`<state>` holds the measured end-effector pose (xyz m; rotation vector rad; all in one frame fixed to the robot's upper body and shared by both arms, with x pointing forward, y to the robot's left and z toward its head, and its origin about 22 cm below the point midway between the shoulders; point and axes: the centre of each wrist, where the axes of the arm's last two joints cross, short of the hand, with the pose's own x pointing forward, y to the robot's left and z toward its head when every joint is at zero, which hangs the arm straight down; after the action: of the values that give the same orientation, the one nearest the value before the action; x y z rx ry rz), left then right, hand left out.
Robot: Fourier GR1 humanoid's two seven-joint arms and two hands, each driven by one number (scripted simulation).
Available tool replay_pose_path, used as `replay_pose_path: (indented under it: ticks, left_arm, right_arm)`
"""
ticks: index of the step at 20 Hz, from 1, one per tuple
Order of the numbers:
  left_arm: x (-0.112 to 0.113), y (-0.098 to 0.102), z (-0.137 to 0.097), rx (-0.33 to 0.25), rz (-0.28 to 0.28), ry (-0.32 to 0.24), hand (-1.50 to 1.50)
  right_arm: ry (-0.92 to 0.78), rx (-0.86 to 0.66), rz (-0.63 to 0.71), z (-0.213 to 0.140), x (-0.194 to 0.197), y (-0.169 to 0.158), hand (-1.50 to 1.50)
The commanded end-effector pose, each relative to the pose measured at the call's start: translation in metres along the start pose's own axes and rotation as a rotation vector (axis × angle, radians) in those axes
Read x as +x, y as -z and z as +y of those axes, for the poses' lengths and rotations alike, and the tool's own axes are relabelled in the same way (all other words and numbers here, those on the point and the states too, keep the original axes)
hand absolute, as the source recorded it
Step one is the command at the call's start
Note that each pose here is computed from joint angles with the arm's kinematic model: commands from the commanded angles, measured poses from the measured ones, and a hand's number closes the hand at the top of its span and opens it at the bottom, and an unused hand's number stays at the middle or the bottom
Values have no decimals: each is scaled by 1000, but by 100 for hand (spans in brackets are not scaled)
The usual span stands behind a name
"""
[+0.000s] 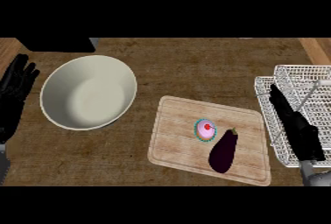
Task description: Pick the cupcake from the cutting board and place it in the tiered basket
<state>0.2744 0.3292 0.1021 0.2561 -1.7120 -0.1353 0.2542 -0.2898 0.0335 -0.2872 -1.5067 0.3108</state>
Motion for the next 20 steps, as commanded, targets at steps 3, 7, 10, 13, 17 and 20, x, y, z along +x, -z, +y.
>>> replay_pose_path:
  ticks: [3, 7, 10, 13, 17, 20]
  left_arm:
    - [-54, -33, -31, 12, 177, 3, 0]
    - [-91, -66, -58, 20, 374, -41, 0]
    - [-101, -83, -75, 18, 404, -39, 0]
    - [-105, -83, -110, 15, 407, -44, 0]
    - [-120, -97, -98, 44, 440, -58, 0]
    - [-119, -93, -101, 55, 433, -32, 0]
  right_arm:
    - [76, 48, -313, -4, 77, 30, 150]
    - [-223, -296, -231, -69, 79, 45, 150]
    - [361, -347, -153, -10, 68, 51, -150]
    - [365, -341, -303, -8, 67, 65, -150]
    - [302, -147, -321, -35, 81, 21, -150]
    - [82, 15, -177, -42, 88, 22, -150]
